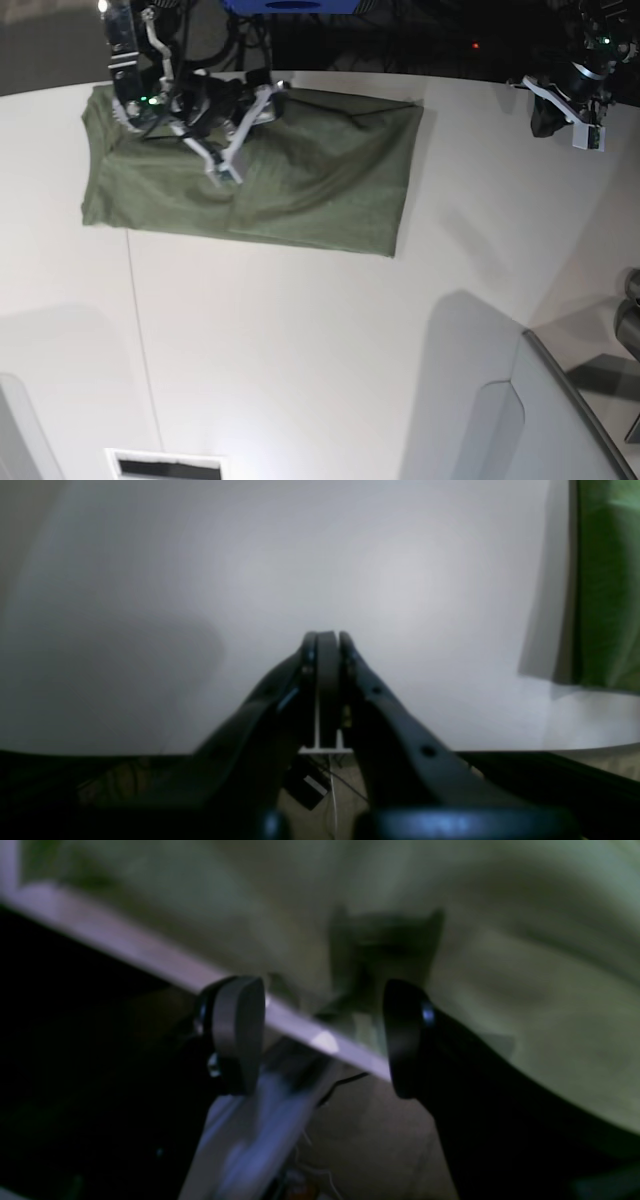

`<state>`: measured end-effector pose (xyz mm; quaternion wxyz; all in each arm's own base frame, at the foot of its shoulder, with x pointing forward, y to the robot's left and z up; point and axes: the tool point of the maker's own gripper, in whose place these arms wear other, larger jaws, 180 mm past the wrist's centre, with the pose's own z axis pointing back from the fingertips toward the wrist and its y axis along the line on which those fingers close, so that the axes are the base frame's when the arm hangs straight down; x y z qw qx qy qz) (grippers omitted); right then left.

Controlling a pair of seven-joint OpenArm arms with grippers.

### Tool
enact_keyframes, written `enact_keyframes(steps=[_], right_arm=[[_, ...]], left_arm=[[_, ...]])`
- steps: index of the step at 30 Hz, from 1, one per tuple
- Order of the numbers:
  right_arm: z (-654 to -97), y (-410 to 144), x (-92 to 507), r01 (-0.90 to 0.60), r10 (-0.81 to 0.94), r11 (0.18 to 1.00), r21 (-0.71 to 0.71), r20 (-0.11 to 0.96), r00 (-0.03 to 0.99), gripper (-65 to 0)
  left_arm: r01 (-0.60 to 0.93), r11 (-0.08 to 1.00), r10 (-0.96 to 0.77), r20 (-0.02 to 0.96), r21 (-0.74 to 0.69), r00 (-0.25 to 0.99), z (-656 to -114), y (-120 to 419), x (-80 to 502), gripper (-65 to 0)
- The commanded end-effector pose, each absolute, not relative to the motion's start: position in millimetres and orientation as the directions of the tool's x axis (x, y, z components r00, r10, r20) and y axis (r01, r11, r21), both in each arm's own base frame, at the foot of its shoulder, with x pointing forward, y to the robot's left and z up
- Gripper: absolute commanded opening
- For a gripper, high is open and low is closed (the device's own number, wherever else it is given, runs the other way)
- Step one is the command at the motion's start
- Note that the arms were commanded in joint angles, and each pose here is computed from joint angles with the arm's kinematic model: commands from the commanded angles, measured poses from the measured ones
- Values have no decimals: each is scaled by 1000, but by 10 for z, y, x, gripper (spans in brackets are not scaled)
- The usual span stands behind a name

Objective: Layout the t-shirt on the table in an organized manner, then fold the t-shirt properly

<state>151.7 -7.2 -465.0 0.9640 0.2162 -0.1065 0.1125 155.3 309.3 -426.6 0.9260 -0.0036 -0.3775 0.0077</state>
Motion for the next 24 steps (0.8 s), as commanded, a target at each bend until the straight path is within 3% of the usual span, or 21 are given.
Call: enact_keyframes(steps=[1, 12, 14, 18, 19, 21, 24], right_arm=[[-4583, 22, 1553, -281, 174, 867, 411, 279, 944, -294], [-4561, 124, 1567, -309, 188, 855, 416, 305, 933, -300], [-4578, 122, 1563, -309, 189, 855, 416, 305, 933, -363], [-4676, 104, 1514, -298, 196, 858, 418, 270, 943, -617], [-4684, 102, 1522, -296, 196, 859, 417, 267, 943, -650], [-4694, 101, 1509, -295, 196, 859, 418, 263, 945, -630], [-4689, 94, 1496, -296, 199, 860, 417, 260, 945, -650]], left_arm=[[-8, 1000, 5, 719, 1, 695, -4182, 3143, 1595, -650], [-23, 1000, 21, 703, -6, 711, -4256, 3172, 1533, -650], [-25, 1000, 23, 703, -7, 710, -4256, 3173, 1531, -650], [-27, 1000, 23, 704, -6, 710, -4254, 3178, 1531, -650], [-27, 1000, 23, 704, -6, 710, -4254, 3178, 1531, -650], [-27, 1000, 23, 704, -6, 710, -4254, 3178, 1531, -650], [-27, 1000, 23, 704, -6, 710, -4254, 3178, 1531, -650]])
